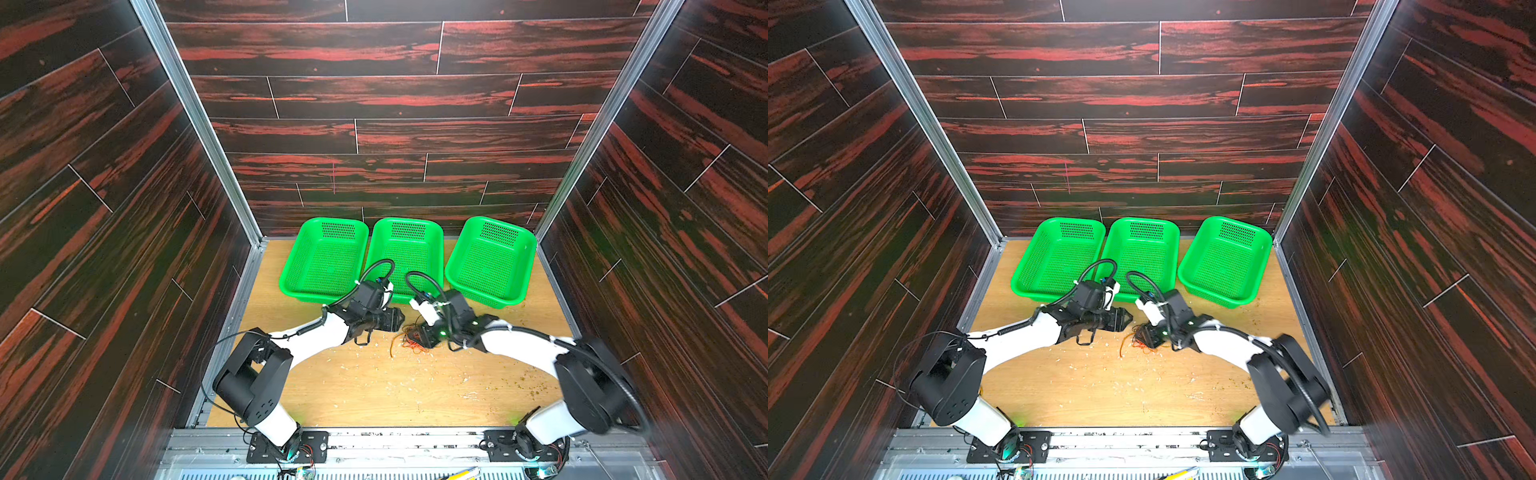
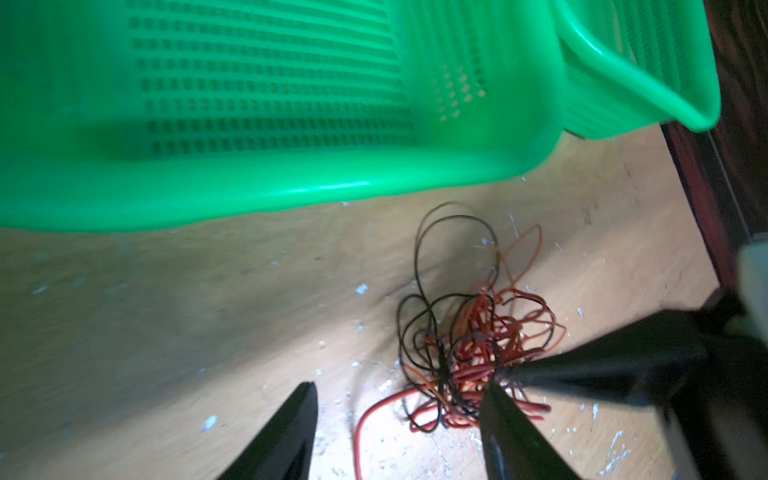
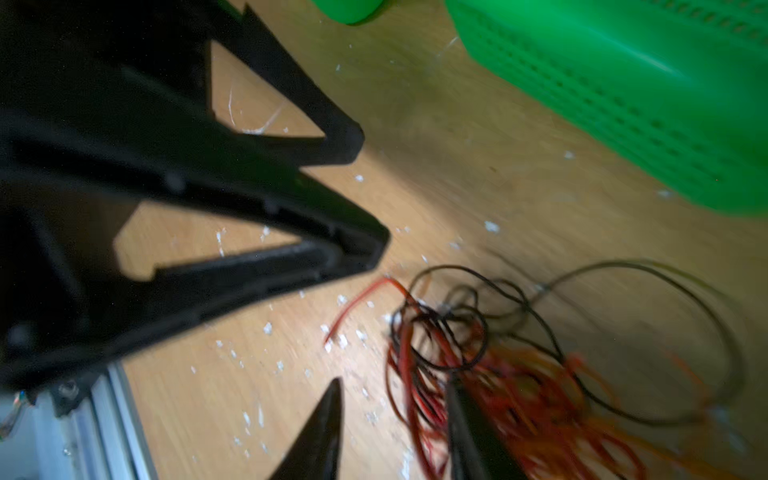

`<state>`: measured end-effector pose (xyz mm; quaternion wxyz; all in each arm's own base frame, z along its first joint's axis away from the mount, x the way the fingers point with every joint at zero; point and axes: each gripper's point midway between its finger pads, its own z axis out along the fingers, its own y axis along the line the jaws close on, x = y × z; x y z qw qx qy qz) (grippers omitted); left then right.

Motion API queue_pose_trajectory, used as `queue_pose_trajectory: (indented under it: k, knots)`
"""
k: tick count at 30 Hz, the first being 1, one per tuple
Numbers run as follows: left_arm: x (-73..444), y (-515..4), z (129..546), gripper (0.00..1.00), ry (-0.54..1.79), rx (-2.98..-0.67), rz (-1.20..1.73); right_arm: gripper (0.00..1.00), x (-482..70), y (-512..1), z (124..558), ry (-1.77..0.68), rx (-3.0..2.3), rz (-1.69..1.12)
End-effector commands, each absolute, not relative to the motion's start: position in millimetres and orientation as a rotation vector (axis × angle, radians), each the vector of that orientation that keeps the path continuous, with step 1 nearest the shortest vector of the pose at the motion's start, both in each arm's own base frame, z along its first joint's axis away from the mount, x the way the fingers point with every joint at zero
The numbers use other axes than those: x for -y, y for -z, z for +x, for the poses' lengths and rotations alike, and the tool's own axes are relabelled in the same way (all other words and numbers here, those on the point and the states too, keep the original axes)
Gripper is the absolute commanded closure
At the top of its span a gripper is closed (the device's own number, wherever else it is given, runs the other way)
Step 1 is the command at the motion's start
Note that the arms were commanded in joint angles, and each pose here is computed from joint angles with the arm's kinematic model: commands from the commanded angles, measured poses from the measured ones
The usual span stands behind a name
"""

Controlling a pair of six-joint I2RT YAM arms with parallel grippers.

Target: Untangle the cables

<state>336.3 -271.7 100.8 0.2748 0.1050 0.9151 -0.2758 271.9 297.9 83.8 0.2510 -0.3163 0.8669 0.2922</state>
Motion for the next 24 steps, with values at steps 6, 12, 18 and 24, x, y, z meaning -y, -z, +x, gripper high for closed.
queue_pose_trajectory:
  k: [6, 12, 18, 24]
  knots:
    - [245.5, -119.0, 332.4, 0.32, 0.796, -2.493, 0.099, 1.00, -314.3, -107.6, 255.6, -0.793, -2.127, -1.054]
    - [248.9, -126.8, 325.2, 0.30, 0.879, -2.500, 0.069, 1.00, -320.2, -137.8, 243.7, -0.811, -1.901, -1.138]
    - [255.8, -110.3, 315.2, 0.28, 0.974, -2.542, 0.025, 1.00, -320.8, -157.2, 234.3, -0.814, -1.729, -1.177]
    - [262.0, -93.1, 312.6, 0.27, 1.044, -2.564, -0.051, 1.00, -321.1, -159.9, 234.9, -0.803, -1.703, -1.179]
